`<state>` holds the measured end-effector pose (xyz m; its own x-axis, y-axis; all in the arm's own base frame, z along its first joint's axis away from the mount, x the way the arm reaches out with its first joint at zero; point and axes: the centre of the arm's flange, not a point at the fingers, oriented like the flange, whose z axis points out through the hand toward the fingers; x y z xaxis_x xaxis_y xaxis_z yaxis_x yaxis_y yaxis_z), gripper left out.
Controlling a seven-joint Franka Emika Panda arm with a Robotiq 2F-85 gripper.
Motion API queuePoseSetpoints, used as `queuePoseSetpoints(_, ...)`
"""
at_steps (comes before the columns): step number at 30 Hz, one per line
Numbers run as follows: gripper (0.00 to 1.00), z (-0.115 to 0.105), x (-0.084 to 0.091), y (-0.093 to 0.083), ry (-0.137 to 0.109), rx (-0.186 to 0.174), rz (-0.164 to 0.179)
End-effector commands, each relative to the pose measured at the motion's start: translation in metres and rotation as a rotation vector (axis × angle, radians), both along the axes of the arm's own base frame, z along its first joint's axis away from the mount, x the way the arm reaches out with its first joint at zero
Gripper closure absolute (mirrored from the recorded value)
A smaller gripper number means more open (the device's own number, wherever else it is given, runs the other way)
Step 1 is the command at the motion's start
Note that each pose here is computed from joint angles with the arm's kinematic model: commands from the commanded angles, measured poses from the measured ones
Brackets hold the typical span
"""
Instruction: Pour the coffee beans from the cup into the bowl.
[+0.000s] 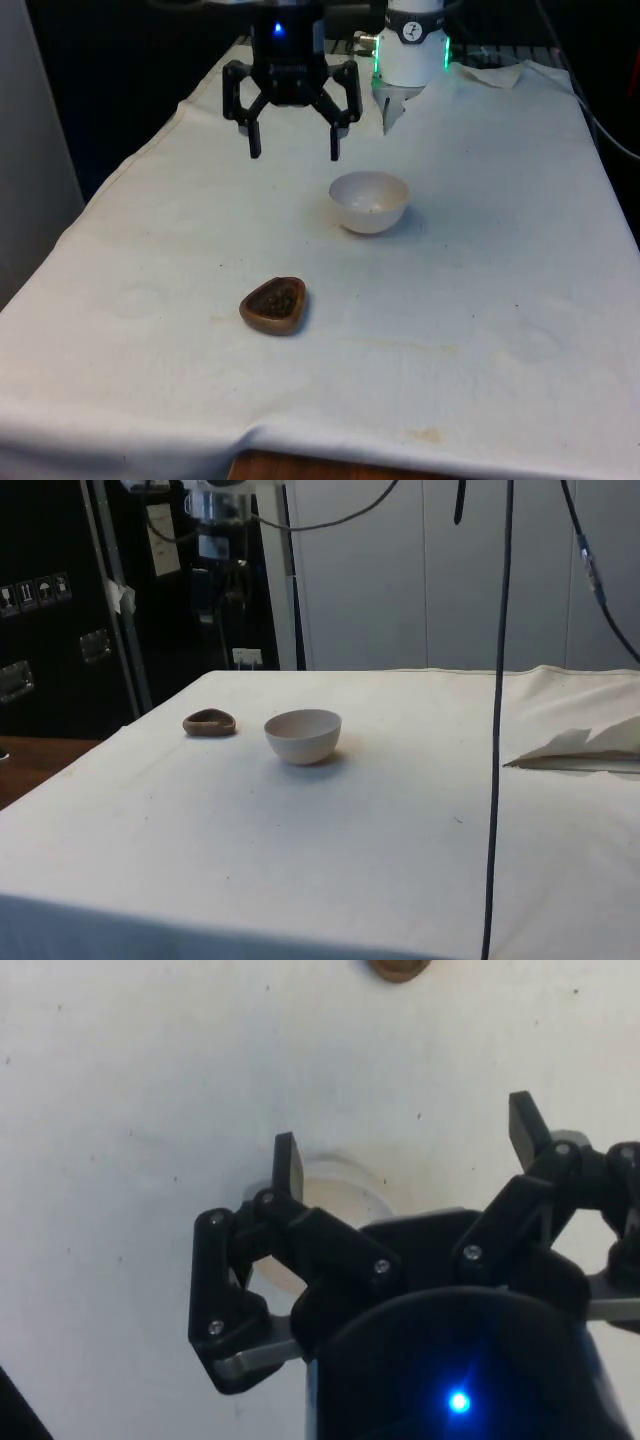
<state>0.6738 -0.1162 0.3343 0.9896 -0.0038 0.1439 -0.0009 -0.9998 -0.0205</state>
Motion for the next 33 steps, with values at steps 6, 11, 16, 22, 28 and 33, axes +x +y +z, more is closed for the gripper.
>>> queuePoseSetpoints(6, 0.0, -0.021, 0.007, -0.013, -0.025, 0.011, -0.001)
queuePoseSetpoints(11, 0.0, -0.031, 0.016, -0.018, -0.035, 0.008, -0.003)
queuePoseSetpoints(16, 0.0, -0.045, 0.033, -0.021, -0.041, 0.003, -0.006)
queuePoseSetpoints(22, 0.0, -0.053, 0.046, -0.02, -0.039, -0.003, -0.004)
queuePoseSetpoints(28, 0.0, -0.058, 0.051, -0.021, -0.043, -0.013, -0.002)
queuePoseSetpoints(33, 0.0, -0.072, 0.06, -0.024, -0.039, -0.016, -0.002)
